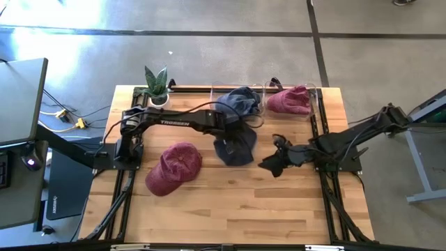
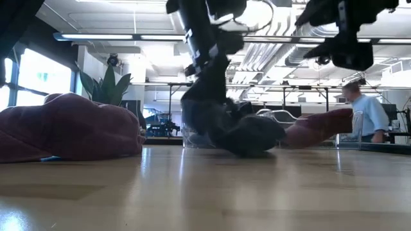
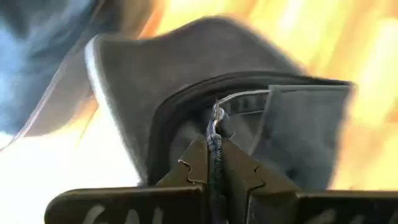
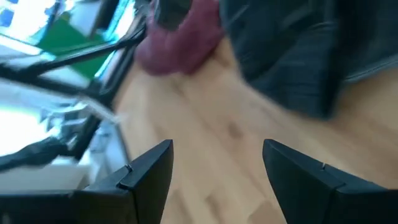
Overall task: Pick & Place hat
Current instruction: Put the dark blue cap into the left transparent bin
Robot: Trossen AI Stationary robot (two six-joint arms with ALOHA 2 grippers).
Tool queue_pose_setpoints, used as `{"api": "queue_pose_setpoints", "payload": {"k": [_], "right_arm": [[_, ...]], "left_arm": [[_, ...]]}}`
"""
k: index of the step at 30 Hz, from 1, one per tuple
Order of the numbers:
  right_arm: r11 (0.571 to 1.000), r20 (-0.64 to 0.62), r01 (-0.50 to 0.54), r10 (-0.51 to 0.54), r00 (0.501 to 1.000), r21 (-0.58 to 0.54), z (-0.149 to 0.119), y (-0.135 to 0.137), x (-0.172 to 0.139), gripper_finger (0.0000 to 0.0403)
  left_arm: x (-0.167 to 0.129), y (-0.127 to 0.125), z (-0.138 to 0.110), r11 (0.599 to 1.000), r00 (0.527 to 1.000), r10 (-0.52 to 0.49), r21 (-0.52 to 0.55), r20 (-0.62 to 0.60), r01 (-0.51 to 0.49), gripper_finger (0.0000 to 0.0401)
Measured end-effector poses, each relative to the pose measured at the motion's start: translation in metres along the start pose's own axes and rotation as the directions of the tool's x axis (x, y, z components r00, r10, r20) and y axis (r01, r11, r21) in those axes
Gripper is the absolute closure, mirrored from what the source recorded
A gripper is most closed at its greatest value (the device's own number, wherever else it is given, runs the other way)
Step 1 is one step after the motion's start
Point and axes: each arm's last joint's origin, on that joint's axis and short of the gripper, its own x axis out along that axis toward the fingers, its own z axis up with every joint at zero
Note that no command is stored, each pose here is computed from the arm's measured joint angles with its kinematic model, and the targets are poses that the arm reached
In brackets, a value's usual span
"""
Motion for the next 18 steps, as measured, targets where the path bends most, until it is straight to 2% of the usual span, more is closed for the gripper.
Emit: {"api": "queue_pose_setpoints", "payload": {"k": [7,11,14,18], "right_arm": [[0.994,0.021,0.1,-0.1,0.995,-0.046,0.0,-0.009,0.018,0.016],[0.991,0.017,0.121,-0.12,0.993,-0.059,-0.002,-0.01,0.023,0.016],[0.99,0.016,0.122,-0.121,0.993,-0.068,-0.002,-0.011,0.023,0.016],[0.99,0.015,0.12,-0.119,0.993,-0.074,-0.001,-0.011,0.024,0.016]], "left_arm": [[0.031,0.015,-0.023,0.991,0.993,0.109,-0.075,-0.046,-0.112,0.0394],[0.045,0.034,-0.031,0.975,0.982,0.177,-0.12,-0.069,-0.184,0.0394],[0.05,0.049,-0.026,0.974,0.988,0.145,-0.171,-0.05,-0.151,0.0387],[0.053,0.064,-0.019,0.974,0.999,0.021,-0.225,-0.037,-0.029,0.0348]]}}
